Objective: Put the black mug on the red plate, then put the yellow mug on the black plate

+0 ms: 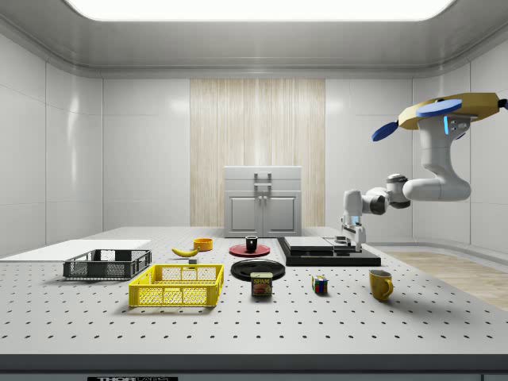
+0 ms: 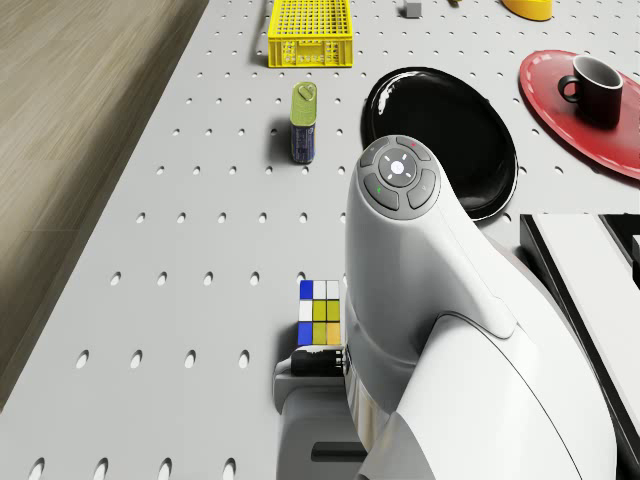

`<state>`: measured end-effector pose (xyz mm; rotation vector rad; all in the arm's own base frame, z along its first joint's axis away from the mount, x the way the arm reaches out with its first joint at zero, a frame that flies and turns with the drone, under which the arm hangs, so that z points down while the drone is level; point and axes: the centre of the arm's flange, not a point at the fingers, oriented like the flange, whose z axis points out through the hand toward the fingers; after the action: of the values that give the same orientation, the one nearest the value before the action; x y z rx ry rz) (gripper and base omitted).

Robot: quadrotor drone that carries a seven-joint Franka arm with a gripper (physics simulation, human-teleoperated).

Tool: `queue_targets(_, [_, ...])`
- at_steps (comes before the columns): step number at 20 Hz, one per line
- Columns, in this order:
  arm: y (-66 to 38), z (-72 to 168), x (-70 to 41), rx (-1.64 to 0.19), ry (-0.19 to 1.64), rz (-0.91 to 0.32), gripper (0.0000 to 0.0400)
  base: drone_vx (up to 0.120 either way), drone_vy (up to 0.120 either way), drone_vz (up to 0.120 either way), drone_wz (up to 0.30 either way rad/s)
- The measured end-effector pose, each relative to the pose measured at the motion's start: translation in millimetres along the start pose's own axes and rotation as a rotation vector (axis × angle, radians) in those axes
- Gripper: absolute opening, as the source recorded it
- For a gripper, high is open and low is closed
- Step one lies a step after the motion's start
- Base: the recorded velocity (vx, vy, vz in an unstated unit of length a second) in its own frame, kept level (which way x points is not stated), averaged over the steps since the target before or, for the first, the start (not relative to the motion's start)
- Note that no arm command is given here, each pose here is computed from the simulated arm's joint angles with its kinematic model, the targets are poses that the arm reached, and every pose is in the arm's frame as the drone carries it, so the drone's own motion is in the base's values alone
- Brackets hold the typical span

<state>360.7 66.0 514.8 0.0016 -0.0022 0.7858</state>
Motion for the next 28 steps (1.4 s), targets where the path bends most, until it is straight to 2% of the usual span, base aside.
queue_targets(4, [0.0, 0.0, 0.0, 0.0, 0.0, 0.0, 0.04, -0.11, 0.12, 0.0, 0.0])
queue_targets(8, [0.0, 0.0, 0.0, 0.0, 0.0, 0.0, 0.04, 0.0, 0.12, 0.0, 0.0])
queue_targets(15, [0.0, 0.0, 0.0, 0.0, 0.0, 0.0, 0.04, 0.0, 0.12, -0.109, 0.0])
queue_targets(17, [0.0, 0.0, 0.0, 0.0, 0.0, 0.0, 0.04, -0.12, 0.12, 0.0, 0.0])
queue_targets(24, [0.0, 0.0, 0.0, 0.0, 0.0, 0.0, 0.04, -0.069, 0.0, 0.0, 0.0])
queue_targets(28, [0.0, 0.0, 0.0, 0.0, 0.0, 0.0, 0.04, 0.06, 0.0, 0.0, 0.0])
